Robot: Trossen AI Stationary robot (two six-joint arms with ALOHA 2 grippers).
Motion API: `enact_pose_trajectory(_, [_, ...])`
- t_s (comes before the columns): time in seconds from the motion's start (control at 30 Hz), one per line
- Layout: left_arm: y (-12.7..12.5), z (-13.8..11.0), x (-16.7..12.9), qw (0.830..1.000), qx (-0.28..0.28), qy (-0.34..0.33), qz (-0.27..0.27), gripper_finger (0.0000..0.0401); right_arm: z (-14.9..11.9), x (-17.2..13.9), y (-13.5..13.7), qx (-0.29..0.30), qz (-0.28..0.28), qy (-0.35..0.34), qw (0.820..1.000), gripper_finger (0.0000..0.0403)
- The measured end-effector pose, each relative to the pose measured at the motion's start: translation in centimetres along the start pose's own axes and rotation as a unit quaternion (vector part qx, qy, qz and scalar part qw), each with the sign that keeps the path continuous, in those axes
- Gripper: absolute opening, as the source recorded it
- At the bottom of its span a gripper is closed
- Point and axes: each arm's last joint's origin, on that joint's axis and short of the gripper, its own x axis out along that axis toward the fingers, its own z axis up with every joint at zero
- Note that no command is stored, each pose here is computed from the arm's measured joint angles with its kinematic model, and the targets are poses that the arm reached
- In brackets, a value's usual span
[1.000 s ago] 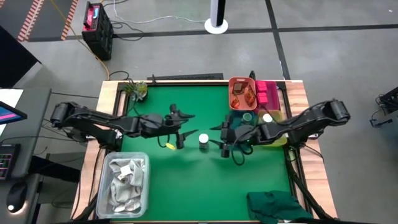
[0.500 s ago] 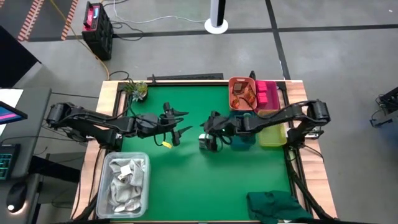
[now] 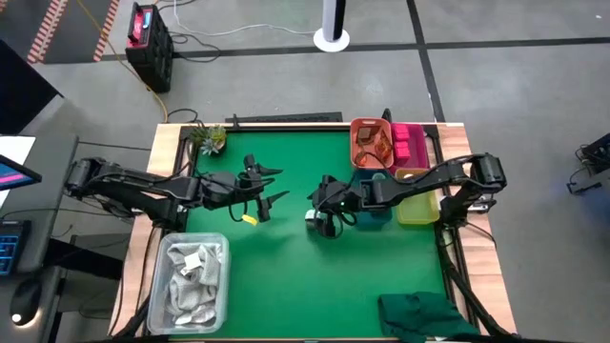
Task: Sort spices by type
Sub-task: Put the white seasoning bottle into the yellow bin
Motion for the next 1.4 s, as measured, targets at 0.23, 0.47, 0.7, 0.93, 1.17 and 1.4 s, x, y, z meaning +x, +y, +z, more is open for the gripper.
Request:
enact_pose_trajectory(0.23, [0.0,-0.2,-0.2,1.000,0.002,0.011,-0.005,0.0267,1.2,-2.1,-0.8,-0.001,-0.025,-0.019,1.000,0.0357])
enact_pose_trajectory(0.47, [0.0,-0.2,-0.2,1.000,0.001,0.013,-0.009,0.0267,0.9,-1.3,0.8,-0.016,-0.005,-0.018,1.000,0.0357])
enact_pose_trajectory(0.7, [0.0,-0.2,-0.2,1.000,-0.009,0.010,-0.009,0.0267,-0.8,1.3,1.8,-0.015,0.003,0.013,1.000,0.0357])
enact_pose_trajectory(0.93, [0.0,-0.2,-0.2,1.000,-0.010,0.013,-0.009,0.0267,-1.3,2.1,1.0,-0.006,-0.009,0.019,1.000,0.0354])
enact_pose_trajectory(1.17, [0.0,-0.3,-0.2,1.000,-0.007,0.016,-0.009,0.0267,-1.6,2.1,1.0,0.009,-0.009,0.038,0.999,0.0265])
enact_pose_trajectory(1.4, [0.0,-0.3,-0.2,1.000,-0.006,0.018,-0.009,0.0267,-1.2,0.6,0.4,0.017,-0.015,0.074,0.997,0.0221])
